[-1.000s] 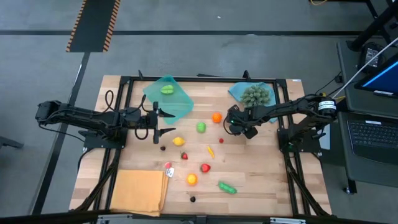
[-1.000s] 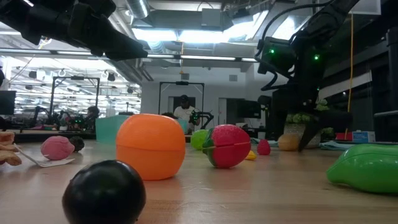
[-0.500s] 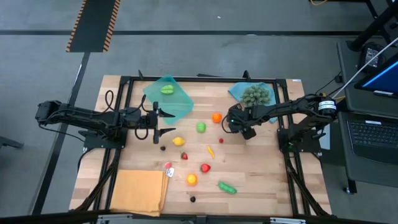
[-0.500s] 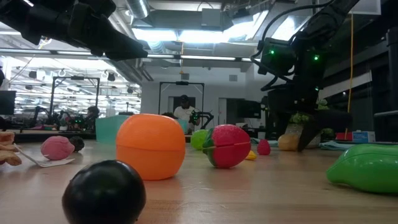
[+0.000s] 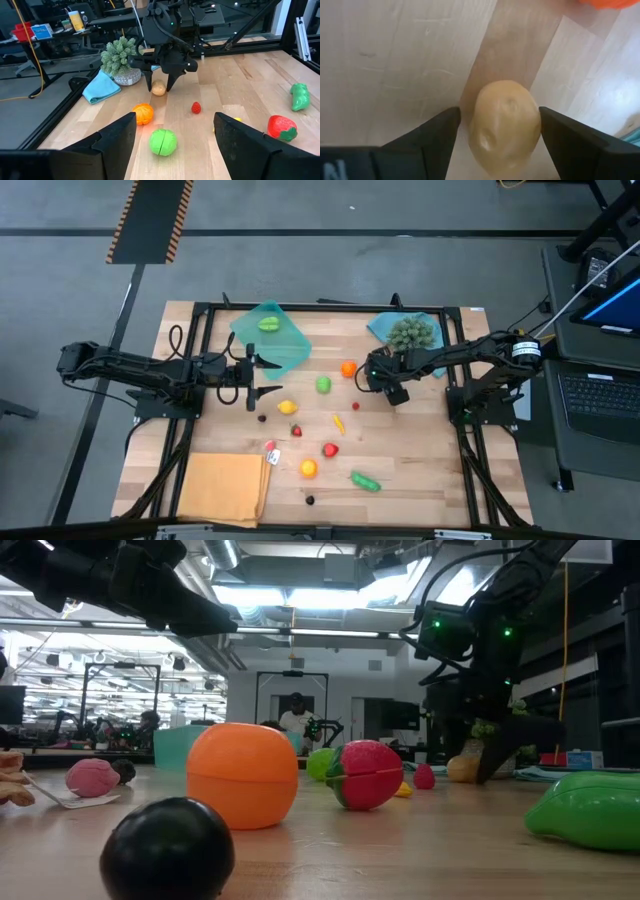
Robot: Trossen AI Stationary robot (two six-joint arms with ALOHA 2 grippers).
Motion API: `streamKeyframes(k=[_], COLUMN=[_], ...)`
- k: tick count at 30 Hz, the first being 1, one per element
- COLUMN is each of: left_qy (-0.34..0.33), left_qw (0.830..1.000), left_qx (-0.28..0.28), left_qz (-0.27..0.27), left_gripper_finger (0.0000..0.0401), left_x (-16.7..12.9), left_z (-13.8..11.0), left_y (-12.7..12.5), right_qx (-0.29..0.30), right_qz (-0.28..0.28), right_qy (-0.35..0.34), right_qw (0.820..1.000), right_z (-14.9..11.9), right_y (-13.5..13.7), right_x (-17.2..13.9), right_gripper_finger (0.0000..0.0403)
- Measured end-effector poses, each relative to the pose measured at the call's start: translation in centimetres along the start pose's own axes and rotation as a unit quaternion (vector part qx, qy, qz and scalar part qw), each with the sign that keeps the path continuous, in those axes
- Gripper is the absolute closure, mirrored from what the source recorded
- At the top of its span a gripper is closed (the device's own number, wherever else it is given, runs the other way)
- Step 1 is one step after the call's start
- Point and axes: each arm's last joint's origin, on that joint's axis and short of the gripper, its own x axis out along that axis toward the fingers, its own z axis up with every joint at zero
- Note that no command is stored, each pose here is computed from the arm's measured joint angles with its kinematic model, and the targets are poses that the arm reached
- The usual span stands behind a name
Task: Pick and placing Produce into tupperware
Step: Put the brown potato into the blue bin
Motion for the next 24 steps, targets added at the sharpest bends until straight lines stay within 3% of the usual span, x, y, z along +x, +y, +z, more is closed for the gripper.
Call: streamKeyframes(k=[5, 14, 24], left_qy=[0.0, 0.0, 0.0], left_qw=[1.0, 1.0, 1.0], left_qx=[0.0, 0.0, 0.0], left_qz=[0.0, 0.0, 0.0], left_gripper_finger=[0.0144, 0.0146, 0.0145], left_x=[0.0, 0.0, 0.0], left_z=[0.0, 0.0, 0.0], left_y=[0.0, 0.0, 0.0], right_qx=[0.023, 0.024, 0.063], right_qz=[0.005, 0.006, 0.002], right_qy=[0.0, 0.002, 0.005], right_qw=[1.0, 1.0, 0.998], right_z=[-0.24, -0.3, -0.33], right_y=[-0.29, -0.33, -0.33], right_x=[0.09, 0.11, 0.12], right_gripper_finger=[0.0135, 0.0203, 0.0201])
